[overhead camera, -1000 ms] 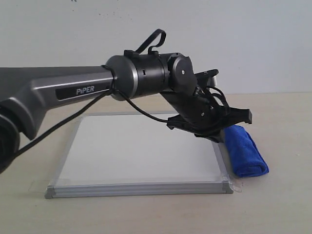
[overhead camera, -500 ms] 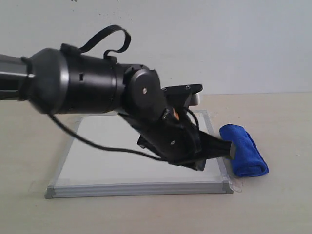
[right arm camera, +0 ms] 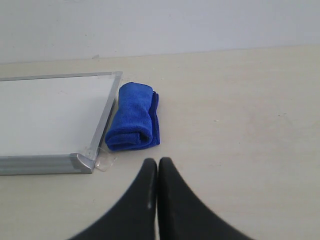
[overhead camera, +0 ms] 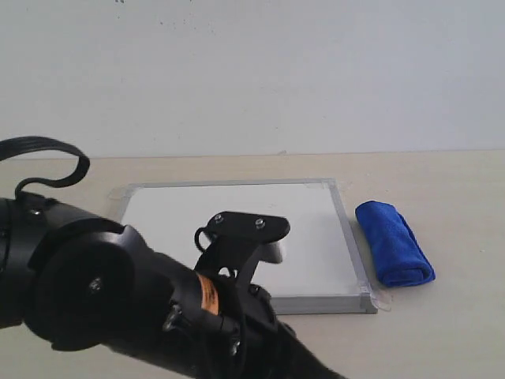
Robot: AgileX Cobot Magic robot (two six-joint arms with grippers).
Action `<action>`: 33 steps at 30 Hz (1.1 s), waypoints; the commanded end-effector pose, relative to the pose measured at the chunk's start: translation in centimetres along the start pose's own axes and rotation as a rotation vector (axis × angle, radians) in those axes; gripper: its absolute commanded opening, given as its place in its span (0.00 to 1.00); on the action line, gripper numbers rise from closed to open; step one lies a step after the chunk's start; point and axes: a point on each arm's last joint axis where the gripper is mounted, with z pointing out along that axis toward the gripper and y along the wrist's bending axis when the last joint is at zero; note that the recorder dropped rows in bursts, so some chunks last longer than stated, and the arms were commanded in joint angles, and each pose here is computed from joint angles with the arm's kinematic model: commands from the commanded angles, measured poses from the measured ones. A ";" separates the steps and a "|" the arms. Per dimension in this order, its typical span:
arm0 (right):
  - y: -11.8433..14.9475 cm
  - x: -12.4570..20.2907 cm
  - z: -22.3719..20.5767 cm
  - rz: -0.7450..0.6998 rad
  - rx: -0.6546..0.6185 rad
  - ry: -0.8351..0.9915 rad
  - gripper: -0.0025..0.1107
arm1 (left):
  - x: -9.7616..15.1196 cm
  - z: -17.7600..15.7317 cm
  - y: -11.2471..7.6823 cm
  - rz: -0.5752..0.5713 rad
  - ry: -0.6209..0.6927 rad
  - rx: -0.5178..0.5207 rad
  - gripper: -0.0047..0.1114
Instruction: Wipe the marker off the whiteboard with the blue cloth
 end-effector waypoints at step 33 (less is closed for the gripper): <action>0.0 -0.1 0.0 0.002 0.001 -0.013 0.02 | 0.1 -19.3 1.9 0.204 -0.494 -0.038 0.07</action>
